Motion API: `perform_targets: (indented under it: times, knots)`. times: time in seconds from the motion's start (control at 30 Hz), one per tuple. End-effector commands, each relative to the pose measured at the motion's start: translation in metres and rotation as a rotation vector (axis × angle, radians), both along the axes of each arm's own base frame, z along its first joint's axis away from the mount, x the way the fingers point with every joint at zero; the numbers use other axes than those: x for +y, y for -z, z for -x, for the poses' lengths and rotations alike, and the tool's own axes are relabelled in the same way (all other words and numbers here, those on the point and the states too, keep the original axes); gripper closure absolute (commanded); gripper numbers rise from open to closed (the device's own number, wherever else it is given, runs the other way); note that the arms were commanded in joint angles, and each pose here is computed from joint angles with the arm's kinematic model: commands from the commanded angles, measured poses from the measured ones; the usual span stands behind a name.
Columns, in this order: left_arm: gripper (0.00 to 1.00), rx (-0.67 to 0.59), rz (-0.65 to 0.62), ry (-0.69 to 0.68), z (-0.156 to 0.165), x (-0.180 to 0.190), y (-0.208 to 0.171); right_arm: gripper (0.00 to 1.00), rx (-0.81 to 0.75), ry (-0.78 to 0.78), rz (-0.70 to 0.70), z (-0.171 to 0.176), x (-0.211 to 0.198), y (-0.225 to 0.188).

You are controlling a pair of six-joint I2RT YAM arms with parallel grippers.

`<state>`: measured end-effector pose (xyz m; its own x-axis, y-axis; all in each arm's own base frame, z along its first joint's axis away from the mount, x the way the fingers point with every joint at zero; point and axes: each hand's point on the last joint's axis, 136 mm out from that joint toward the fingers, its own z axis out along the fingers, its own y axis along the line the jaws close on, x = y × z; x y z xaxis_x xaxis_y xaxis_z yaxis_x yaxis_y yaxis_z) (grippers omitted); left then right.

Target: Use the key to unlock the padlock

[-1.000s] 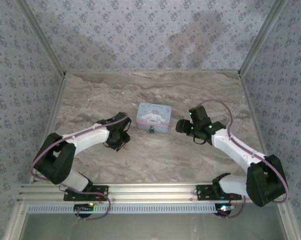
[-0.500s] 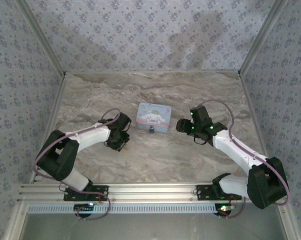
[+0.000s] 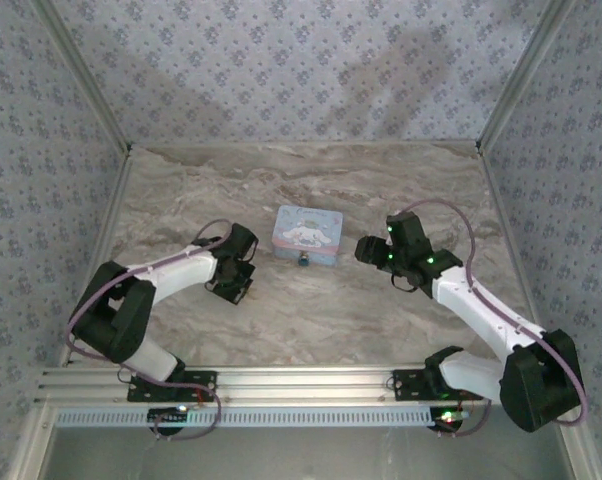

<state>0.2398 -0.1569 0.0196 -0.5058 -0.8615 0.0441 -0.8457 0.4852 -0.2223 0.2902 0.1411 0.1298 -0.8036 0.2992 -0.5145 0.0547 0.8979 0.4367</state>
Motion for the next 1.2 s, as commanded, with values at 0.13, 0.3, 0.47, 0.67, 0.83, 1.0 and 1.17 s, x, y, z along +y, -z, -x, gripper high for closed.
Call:
perform_targets:
  times: [0.13,0.3,0.47,0.67,0.83,1.0,1.17]
  knots:
    - [1.00,-0.043,0.011,0.167,0.000,-0.002,-0.012,0.33,-0.032,-0.024,-0.067,0.010,0.007,-0.013]
    - [1.00,-0.223,0.110,0.378,-0.027,-0.037,-0.063,0.33,-0.123,-0.099,-0.157,0.019,0.021,-0.044]
    - [1.00,-0.474,0.226,0.561,-0.048,-0.078,-0.133,0.33,-0.186,-0.159,-0.235,0.030,0.031,-0.069]
    - [1.00,-0.743,0.411,0.753,-0.050,-0.129,-0.220,0.33,-0.262,-0.230,-0.355,0.041,0.044,-0.099]
    - [1.00,-0.915,0.590,0.864,-0.037,-0.159,-0.282,0.38,-0.336,-0.319,-0.507,0.051,0.061,-0.136]
    - [1.00,-1.008,0.634,0.922,-0.025,-0.172,-0.314,0.47,-0.373,-0.325,-0.616,0.051,0.068,-0.164]
    - [1.00,-1.042,0.654,0.934,-0.017,-0.178,-0.322,0.49,-0.397,-0.312,-0.684,0.045,0.073,-0.181]
